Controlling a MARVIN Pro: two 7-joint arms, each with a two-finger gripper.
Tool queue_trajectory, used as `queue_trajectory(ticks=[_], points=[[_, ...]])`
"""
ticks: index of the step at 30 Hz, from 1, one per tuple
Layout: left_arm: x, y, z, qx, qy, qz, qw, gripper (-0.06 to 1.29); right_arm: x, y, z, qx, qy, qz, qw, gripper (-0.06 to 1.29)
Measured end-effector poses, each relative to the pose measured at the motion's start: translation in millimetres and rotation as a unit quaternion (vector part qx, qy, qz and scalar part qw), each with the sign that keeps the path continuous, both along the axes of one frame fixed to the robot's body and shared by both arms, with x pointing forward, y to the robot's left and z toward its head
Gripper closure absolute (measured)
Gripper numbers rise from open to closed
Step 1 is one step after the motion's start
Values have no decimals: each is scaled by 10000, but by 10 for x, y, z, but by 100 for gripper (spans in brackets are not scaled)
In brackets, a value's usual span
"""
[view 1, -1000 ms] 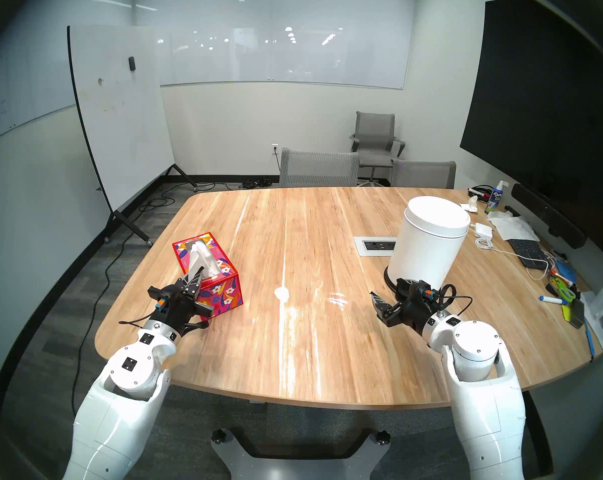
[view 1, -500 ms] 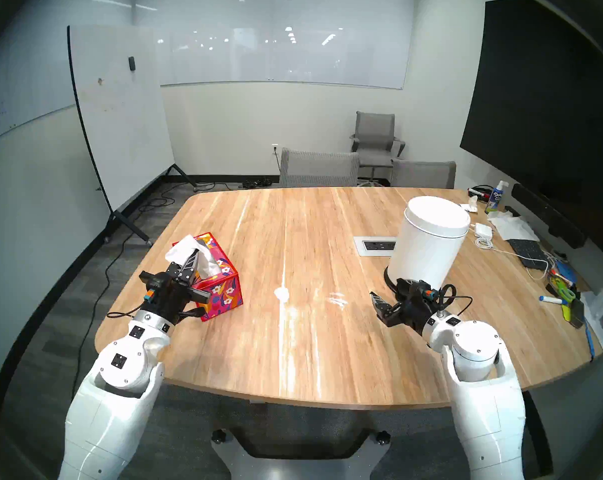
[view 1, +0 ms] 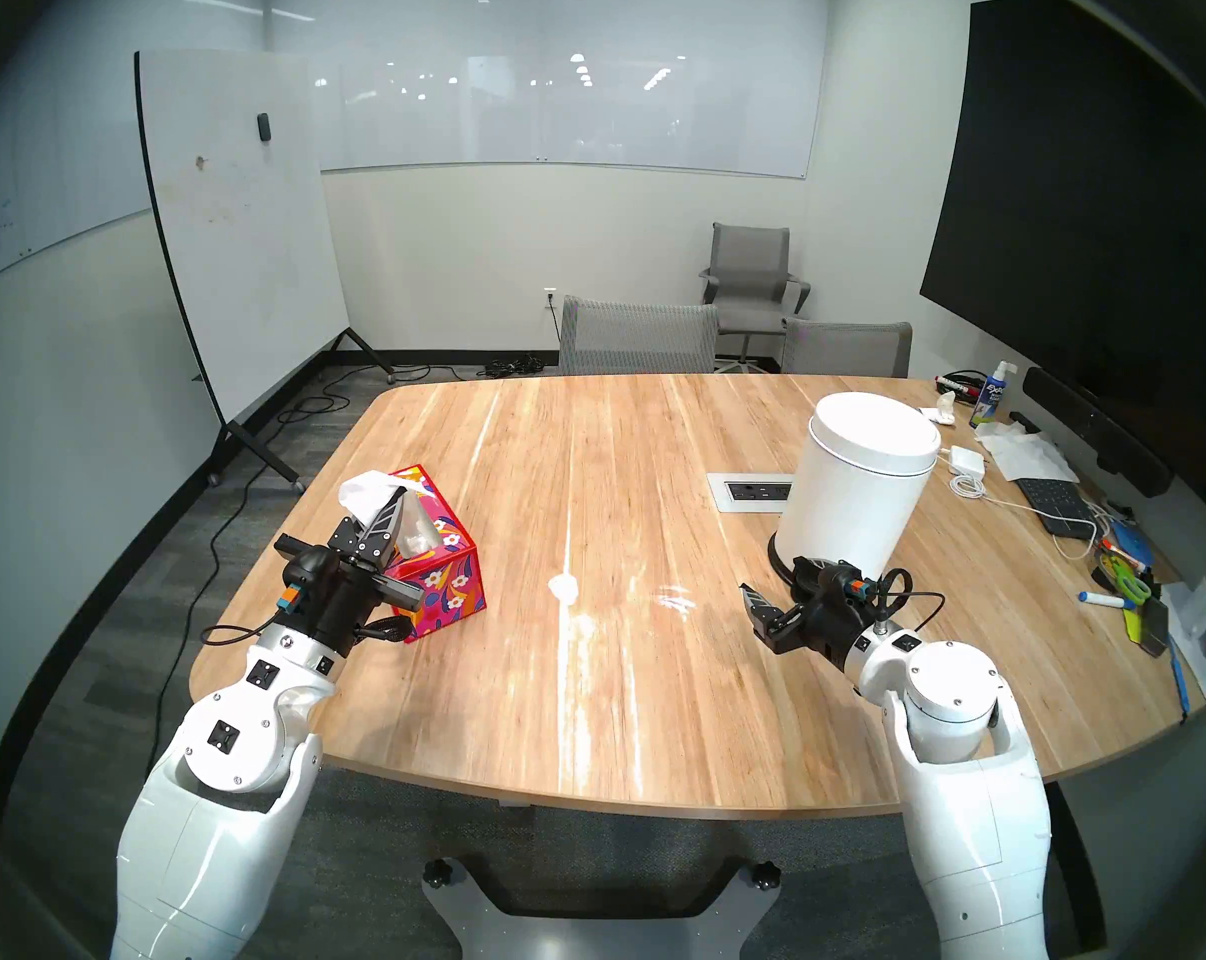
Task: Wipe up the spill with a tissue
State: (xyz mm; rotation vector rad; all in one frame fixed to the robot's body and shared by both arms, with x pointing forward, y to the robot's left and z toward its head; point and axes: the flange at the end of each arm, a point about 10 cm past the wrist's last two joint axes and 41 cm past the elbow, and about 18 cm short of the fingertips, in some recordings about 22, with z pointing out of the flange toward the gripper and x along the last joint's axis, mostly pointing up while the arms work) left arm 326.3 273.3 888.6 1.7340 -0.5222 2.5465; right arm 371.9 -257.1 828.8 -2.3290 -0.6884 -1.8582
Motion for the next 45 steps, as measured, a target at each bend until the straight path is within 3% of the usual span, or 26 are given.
queue_trajectory(ticks=[15,23,33,45], points=[[-17,-118,149,200,-393,-295,9986,125,0,0,0,0,0,0,10000,0],[-111,-155,118,281,-509,-454,9973,125,0,0,0,0,0,0,10000,0],[-230,-251,313,232,-833,-688,9939,125,0,0,0,0,0,0,10000,0],[-333,-301,404,253,-1013,-850,9909,125,0,0,0,0,0,0,10000,0]])
